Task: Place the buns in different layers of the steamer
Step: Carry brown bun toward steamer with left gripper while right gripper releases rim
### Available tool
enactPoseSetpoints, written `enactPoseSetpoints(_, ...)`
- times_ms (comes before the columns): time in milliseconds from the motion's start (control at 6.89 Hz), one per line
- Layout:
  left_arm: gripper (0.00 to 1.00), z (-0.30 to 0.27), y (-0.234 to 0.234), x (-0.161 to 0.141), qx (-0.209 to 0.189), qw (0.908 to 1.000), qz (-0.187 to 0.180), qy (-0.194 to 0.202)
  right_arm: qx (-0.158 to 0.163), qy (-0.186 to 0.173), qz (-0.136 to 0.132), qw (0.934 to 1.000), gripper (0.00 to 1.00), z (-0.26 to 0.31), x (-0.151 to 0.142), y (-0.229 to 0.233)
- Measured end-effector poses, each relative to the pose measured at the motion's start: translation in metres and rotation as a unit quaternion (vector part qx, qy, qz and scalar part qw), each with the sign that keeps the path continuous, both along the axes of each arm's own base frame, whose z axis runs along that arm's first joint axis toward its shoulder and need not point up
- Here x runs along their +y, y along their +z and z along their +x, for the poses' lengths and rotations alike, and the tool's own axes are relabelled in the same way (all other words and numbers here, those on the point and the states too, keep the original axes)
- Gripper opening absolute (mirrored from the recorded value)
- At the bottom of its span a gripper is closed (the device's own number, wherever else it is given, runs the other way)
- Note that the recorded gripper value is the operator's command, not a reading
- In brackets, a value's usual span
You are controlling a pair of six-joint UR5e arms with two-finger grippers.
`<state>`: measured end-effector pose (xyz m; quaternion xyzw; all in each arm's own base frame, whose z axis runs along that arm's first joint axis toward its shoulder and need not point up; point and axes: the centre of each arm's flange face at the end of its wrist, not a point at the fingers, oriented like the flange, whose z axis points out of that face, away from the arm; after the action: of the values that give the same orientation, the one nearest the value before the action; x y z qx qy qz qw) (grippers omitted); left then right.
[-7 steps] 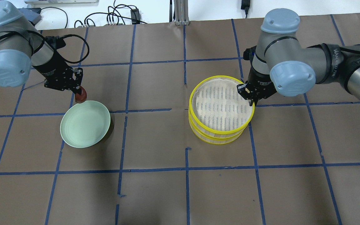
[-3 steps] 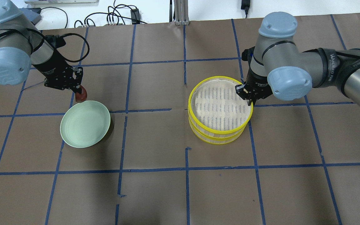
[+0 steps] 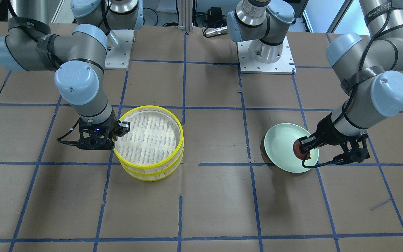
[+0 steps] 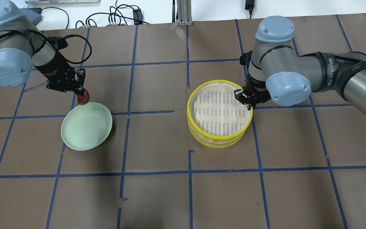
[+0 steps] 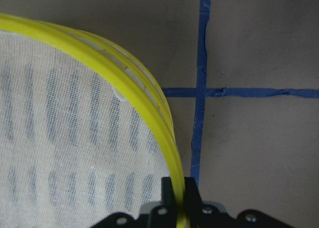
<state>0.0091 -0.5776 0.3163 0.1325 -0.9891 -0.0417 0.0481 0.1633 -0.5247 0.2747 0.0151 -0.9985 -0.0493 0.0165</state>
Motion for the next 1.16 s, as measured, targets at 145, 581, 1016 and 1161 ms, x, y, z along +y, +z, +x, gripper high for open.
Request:
enactPoseSetpoints(145,0.09,-0.002,0.001,-0.002,-0.001,1.0000,0.000,0.008,-0.001,0.001,-0.001,1.0000,1.00,0.001,0.000,0.001)
enactPoseSetpoints(581,0.08,-0.111,0.033,-0.012,0.001,0.9987,-0.017,0.048,-0.003,-0.008,-0.022,0.9997,1.00,-0.020,-0.020,0.043)
enactPoseSetpoints(1016,0.08,-0.274,0.050,0.015,0.053,0.9930,-0.039,0.098,-0.010,-0.044,-0.006,0.9990,1.00,-0.107,-0.021,0.148)
enactPoseSetpoints(1161,0.10,-0.321,0.042,0.028,0.060,0.9917,-0.042,0.105,-0.008,-0.048,-0.013,0.9988,1.00,-0.113,-0.011,0.178)
